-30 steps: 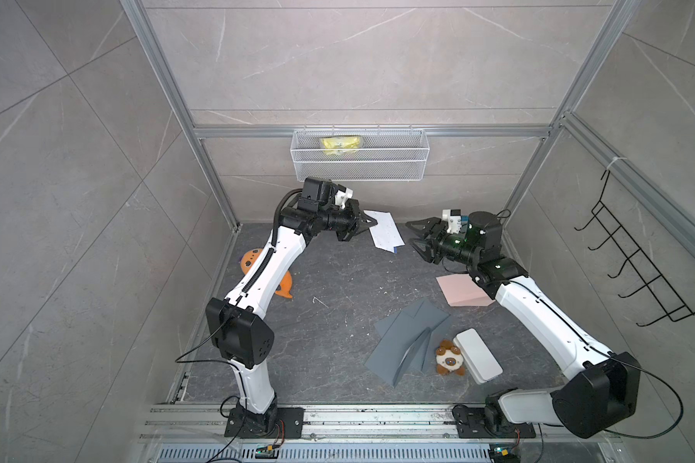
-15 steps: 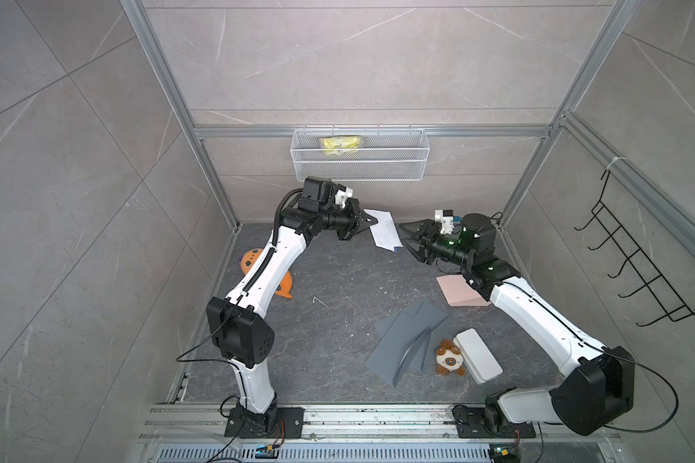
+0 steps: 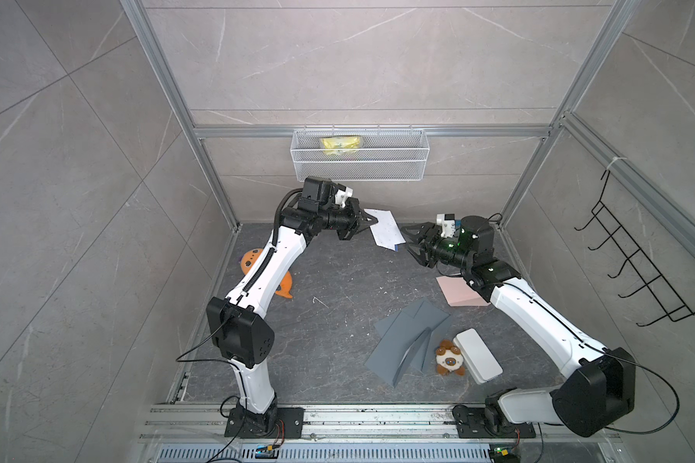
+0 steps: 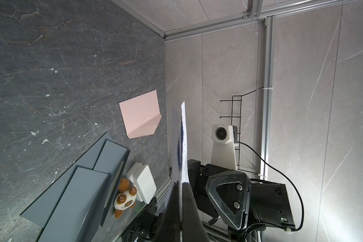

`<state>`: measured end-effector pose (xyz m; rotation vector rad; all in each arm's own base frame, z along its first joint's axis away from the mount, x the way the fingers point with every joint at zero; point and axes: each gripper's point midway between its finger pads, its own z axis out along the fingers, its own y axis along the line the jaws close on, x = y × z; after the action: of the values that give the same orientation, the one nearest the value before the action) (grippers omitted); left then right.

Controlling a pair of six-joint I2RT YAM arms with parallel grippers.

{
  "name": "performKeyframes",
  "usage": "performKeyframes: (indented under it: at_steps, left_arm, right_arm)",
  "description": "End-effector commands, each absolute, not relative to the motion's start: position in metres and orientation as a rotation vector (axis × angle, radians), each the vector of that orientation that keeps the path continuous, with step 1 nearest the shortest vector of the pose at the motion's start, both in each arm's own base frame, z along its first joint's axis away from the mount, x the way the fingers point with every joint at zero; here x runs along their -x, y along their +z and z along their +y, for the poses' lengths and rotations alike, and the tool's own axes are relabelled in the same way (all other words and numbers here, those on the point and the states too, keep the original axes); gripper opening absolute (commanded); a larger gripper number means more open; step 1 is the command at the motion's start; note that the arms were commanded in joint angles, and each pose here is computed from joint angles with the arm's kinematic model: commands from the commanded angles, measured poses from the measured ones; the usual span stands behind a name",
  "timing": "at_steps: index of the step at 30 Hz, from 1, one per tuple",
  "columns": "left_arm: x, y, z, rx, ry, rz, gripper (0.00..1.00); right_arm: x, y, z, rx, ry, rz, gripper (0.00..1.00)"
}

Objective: Take the letter paper out of the envelope
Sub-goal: Unfold the letter paper.

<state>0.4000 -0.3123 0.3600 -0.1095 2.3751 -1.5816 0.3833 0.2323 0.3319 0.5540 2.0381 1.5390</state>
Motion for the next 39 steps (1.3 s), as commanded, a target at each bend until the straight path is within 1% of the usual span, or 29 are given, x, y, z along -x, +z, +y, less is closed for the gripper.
performKeyframes:
  at_steps: [1,13,21,30,39]
  left_arm:
    - [-0.392,0.373,-0.315,0.063,-1.625,2.344,0.00]
    - [-0.390,0.368,-0.316,0.069,-1.623,2.352,0.00]
    - [-0.390,0.374,-0.319,0.075,-1.643,2.327,0.00]
    - [-0.383,0.368,-0.325,0.091,-1.652,2.330,0.00]
    - [-0.382,0.379,-0.329,0.102,-1.670,2.287,0.00]
  right_arm:
    - [-0.384,0.351,0.241,-0.510,1.597,1.989,0.56]
    - [-0.379,0.368,0.257,-0.488,1.662,1.949,0.51]
    - [-0.376,0.362,0.269,-0.500,1.696,1.948,0.49]
    - [-0.382,0.367,0.277,-0.519,1.740,1.908,0.46]
    - [-0.386,0.358,0.284,-0.545,1.726,1.925,0.42]
